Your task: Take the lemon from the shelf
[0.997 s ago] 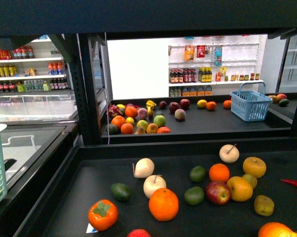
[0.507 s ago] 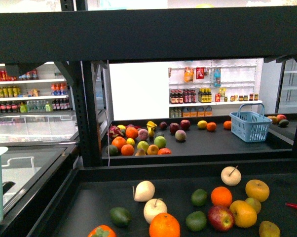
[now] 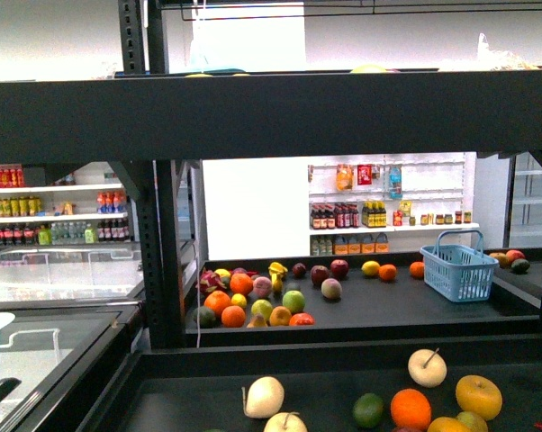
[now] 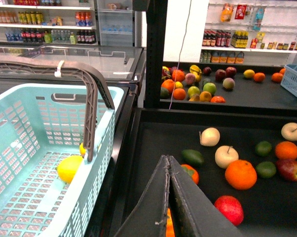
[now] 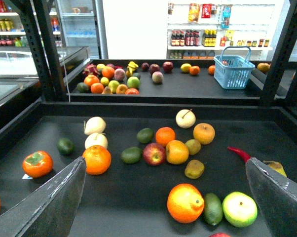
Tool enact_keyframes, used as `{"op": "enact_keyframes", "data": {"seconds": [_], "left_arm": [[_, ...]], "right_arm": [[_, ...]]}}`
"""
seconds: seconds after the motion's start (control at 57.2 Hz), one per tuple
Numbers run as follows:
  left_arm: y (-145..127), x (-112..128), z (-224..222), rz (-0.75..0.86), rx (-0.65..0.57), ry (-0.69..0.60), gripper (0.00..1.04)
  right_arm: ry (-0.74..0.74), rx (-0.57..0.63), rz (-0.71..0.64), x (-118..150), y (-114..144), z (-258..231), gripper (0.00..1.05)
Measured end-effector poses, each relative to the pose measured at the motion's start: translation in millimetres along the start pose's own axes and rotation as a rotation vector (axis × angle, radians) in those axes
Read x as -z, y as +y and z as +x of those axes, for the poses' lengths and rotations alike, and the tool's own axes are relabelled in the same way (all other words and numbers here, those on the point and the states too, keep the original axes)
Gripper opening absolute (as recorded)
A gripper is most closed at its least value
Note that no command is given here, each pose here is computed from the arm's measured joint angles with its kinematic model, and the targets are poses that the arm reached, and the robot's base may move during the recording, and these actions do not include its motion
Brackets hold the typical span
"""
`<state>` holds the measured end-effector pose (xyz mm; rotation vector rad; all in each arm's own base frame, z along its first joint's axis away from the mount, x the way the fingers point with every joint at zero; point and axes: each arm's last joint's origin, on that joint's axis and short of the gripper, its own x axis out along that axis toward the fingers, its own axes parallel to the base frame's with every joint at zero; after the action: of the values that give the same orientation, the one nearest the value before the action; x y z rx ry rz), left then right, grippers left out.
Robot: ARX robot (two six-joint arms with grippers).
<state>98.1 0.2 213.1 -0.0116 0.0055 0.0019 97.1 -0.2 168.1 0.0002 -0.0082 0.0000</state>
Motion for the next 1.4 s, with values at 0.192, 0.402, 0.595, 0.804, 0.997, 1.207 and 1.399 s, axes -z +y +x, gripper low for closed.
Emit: {"op": "enact_keyframes", "data": {"seconds": [0.192, 0.402, 0.595, 0.804, 0.997, 1.207, 1.399], "left_arm": [[0, 15, 0, 0.000, 0.000, 0.003, 0.03], [0, 25, 0, 0.000, 0.000, -0.001, 0.03], [0, 32, 0, 0.000, 0.000, 0.000, 0.03], [0, 41, 0, 0.000, 0.000, -0.007, 0.03], [1, 46, -1, 0.001, 0.000, -0.007, 0.03], [1, 46, -1, 0.001, 0.000, -0.008, 0.29], [1, 46, -1, 0.001, 0.000, -0.008, 0.64]], "right_arm": [[0.000, 0.000, 0.000, 0, 0, 0, 0.97], [0.000, 0.000, 0.000, 0, 0, 0, 0.97], [0.000, 0.000, 0.000, 0, 0, 0, 0.97], [0.000, 0.000, 0.000, 0, 0, 0, 0.97], [0.000, 0.000, 0.000, 0, 0, 0, 0.97], [0.000, 0.000, 0.000, 0, 0, 0, 0.97], [0.000, 0.000, 0.000, 0, 0, 0, 0.97]]}}
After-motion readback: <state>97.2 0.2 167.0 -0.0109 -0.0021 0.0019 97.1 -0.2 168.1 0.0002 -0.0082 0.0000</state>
